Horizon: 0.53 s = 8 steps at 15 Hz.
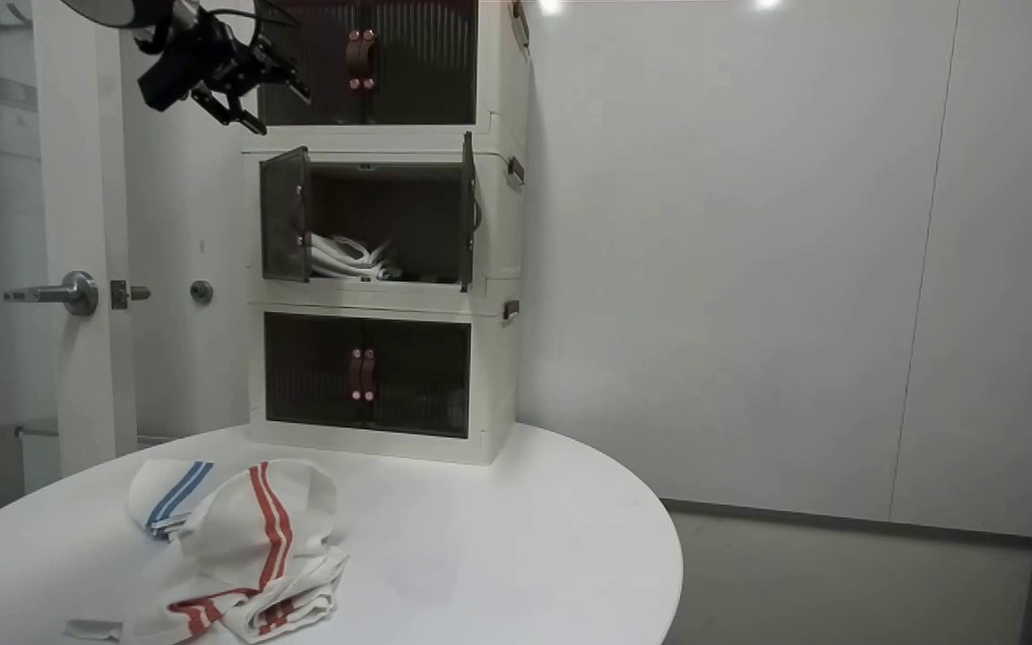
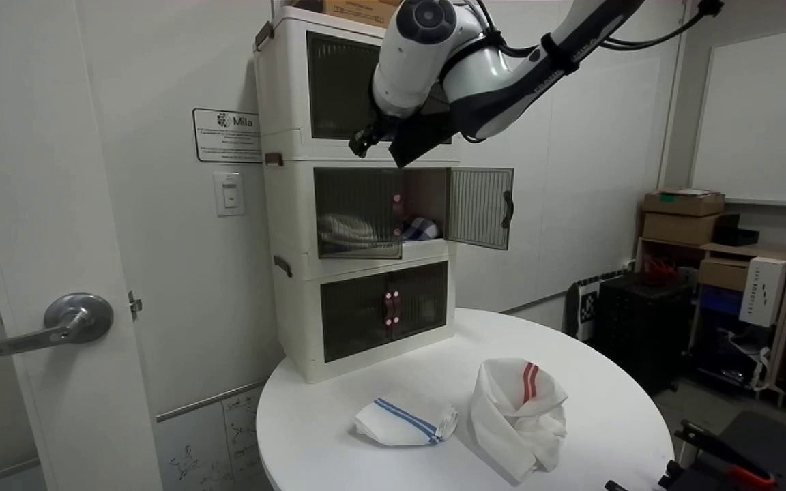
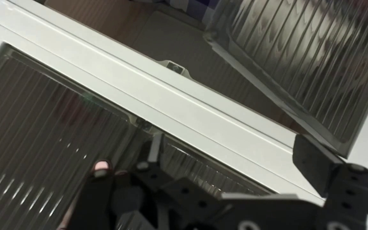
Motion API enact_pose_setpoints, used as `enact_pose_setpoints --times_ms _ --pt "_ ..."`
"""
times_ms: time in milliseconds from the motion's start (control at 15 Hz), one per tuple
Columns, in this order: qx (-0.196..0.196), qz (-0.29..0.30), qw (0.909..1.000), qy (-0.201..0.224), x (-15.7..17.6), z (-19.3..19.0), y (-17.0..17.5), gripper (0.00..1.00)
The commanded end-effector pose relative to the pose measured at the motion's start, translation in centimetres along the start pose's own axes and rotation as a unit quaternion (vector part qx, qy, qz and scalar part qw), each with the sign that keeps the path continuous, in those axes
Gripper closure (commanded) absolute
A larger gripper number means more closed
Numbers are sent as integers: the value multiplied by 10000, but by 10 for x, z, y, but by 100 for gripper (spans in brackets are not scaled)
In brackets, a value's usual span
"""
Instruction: Open the middle left cabinet door
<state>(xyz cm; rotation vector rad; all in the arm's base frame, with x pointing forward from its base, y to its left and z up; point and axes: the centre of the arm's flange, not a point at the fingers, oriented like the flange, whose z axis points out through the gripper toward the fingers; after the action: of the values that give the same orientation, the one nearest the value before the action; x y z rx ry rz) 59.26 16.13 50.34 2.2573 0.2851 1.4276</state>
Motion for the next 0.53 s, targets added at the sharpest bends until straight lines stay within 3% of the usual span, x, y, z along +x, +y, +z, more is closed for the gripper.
enact_pose_setpoints --times_ms 0,200,467 --pt "829 -344 9953 -352 32 24 30 0" --pt "1401 -568 9866 -616 28 42 37 0" --pt "1668 -1152 9731 -1092 13 69 18 0"
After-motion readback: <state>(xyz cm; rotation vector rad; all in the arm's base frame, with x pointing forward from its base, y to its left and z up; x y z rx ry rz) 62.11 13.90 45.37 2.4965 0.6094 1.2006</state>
